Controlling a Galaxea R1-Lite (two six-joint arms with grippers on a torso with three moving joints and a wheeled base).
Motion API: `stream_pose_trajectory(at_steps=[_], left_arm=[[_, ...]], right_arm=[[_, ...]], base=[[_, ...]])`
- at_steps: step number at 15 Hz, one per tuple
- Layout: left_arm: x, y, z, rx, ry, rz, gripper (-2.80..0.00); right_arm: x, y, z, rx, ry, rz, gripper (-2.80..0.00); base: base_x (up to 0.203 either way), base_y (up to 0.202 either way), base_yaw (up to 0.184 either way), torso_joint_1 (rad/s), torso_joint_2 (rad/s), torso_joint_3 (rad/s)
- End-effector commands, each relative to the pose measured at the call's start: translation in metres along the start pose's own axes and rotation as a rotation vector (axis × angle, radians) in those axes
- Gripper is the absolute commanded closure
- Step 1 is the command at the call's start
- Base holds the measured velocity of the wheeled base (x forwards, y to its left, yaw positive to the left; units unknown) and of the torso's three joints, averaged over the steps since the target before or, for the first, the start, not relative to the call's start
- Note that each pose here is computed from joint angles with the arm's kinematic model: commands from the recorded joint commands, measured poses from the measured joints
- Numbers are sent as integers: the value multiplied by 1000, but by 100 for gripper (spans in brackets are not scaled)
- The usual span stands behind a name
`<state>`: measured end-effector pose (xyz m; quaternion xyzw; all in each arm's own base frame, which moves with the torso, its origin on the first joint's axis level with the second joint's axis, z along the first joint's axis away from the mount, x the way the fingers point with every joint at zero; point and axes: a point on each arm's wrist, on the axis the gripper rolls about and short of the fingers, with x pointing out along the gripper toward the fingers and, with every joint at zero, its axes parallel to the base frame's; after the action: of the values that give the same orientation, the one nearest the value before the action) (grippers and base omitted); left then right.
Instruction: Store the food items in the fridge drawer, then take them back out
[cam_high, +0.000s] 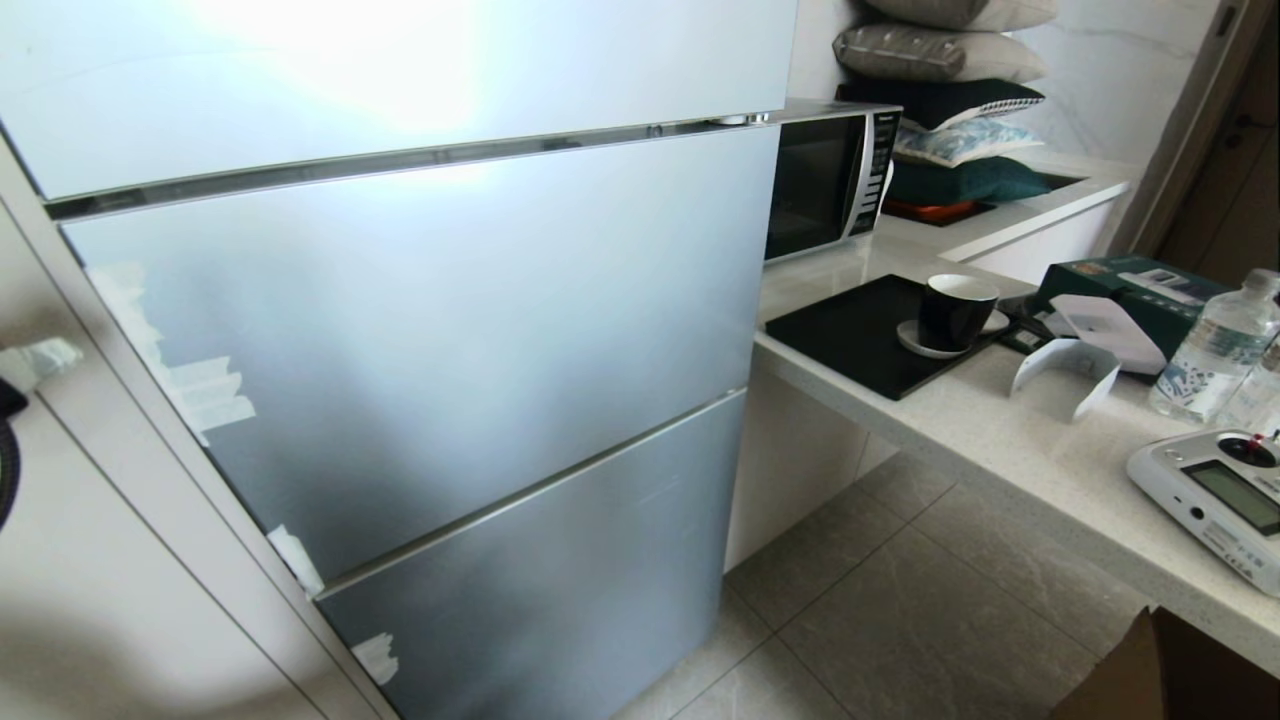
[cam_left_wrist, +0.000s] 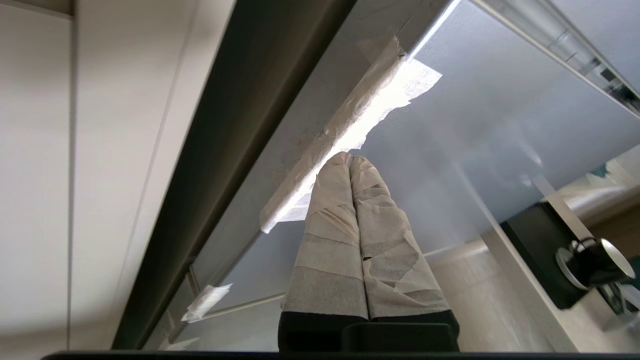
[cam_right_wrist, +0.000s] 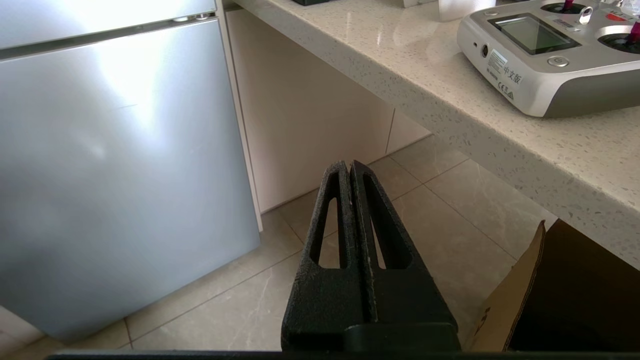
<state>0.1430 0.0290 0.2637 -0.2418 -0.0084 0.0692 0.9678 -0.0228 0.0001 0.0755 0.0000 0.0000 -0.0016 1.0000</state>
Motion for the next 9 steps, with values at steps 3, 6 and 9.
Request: stream_pose_trajectory(at_steps=[3,6,9], left_arm=[[24,13,4,-32,38,35,0],[28,18,8,-49,24,57,0],[40,21,7,-51,30,59,0]], right_arm=[[0,0,0,0,0,0,0],[0,0,0,0,0,0,0],[0,0,0,0,0,0,0]], base=[[0,0,0,0,0,0],[0,0,0,0,0,0],[0,0,0,0,0,0]])
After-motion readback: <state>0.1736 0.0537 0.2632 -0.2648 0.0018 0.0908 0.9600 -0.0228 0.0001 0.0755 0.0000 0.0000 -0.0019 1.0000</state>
